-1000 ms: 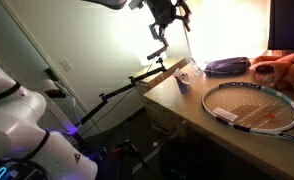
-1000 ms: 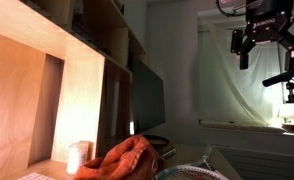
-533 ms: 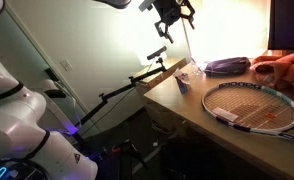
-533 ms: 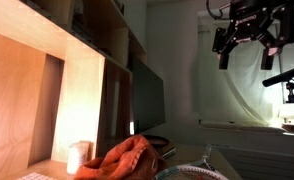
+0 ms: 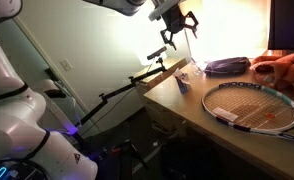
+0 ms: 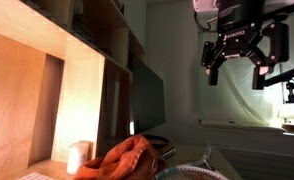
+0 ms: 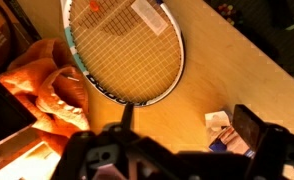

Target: Pick up two strips from the blue box and put them on the table.

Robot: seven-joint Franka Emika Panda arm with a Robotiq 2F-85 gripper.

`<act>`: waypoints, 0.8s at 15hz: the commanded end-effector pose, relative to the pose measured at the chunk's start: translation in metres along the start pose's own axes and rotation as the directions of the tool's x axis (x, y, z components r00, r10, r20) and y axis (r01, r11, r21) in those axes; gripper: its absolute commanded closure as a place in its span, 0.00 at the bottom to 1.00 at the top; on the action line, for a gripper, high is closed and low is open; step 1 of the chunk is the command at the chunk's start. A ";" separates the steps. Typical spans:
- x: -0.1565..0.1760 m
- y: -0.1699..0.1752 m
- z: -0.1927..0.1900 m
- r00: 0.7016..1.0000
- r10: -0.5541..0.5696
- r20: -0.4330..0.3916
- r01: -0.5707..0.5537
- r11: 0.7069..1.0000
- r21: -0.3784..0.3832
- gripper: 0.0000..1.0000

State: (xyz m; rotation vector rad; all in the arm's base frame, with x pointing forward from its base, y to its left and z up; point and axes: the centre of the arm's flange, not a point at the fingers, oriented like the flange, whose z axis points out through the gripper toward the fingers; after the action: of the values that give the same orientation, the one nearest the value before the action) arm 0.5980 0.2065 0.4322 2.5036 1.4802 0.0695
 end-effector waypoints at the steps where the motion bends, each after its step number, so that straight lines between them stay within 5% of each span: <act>1: 0.030 0.007 0.009 0.999 -0.034 0.035 0.033 0.999 0.030 0.00; 8: 0.077 0.004 0.029 0.990 -0.086 0.108 0.080 0.995 0.064 0.00; 12: 0.097 0.007 0.025 0.996 -0.059 0.071 0.058 0.998 0.017 0.00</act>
State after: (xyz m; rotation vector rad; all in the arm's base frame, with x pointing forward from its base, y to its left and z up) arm 0.6341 0.2686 0.3912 2.4523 1.5677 -0.0960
